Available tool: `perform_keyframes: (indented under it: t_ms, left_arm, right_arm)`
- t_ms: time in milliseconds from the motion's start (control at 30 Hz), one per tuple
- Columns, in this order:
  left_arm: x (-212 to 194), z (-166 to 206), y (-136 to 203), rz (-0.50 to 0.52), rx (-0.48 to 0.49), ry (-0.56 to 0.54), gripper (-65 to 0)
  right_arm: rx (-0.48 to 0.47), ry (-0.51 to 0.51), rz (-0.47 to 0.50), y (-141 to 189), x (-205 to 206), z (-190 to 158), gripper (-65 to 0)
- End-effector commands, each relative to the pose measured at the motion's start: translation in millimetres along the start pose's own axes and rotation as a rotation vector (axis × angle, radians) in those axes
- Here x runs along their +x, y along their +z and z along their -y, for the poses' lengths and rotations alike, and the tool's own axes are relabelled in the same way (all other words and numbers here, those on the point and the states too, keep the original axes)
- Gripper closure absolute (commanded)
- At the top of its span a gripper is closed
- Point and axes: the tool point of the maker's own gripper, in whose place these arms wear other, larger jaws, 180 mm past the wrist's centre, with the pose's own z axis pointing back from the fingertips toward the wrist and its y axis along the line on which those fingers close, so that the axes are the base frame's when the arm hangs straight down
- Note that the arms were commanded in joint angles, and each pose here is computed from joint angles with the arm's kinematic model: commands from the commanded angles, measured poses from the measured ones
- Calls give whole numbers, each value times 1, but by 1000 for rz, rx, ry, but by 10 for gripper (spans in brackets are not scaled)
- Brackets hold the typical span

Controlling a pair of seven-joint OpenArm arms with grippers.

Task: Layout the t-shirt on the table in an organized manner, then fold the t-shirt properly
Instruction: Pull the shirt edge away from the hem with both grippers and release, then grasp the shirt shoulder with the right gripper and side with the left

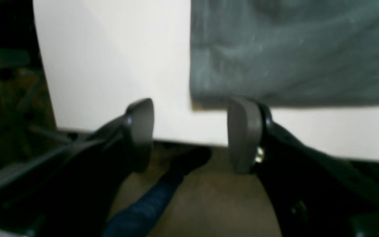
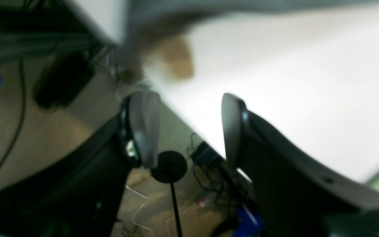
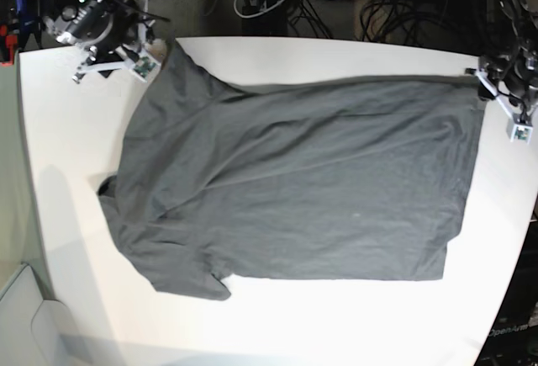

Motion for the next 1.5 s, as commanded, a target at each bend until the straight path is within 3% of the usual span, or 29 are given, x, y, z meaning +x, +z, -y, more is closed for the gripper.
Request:
perform_keyframes:
  t_ms: [0, 200, 333, 433, 533, 800, 1100, 1367, 1433, 1467]
  left_arm:
    - [16, -9, 8, 49, 29, -13, -339]
    - [86, 28, 4, 238, -55, 116, -339]
    - [123, 63, -17, 285, -180, 247, -339]
    - [133, 85, -43, 238, -276, 311, -339]
    - [129, 102, -62, 192, -322, 302, -339]
    - [101, 95, -86, 148, -198, 186, -339]
    - [88, 94, -87, 123, -183, 173, -339]
    - [80, 95, -90, 104, -184, 172, -339]
    - [80, 95, -90, 104, -184, 172, -339]
    - [80, 95, -90, 104, -184, 172, -339]
  right_arm:
    - [-70, -13, 6, 7, -1, 23, -310]
    - [-290, -149, 69, 24, 14, 110, -312]
    - [-332, -233, 129, 19, 36, 140, -313]
    - [-318, -289, 76, 8, 39, 154, -315]
    - [-292, -340, 6, -1, 40, 162, -315]
    - [-186, -435, -20, -32, 65, 178, -419]
    - [-48, -487, 4, -64, 102, 171, -428]
    - [8, -505, 36, -85, 104, 159, -420]
    - [23, -509, 25, -89, 101, 154, -368]
    - [28, -510, 19, -91, 97, 151, -311]
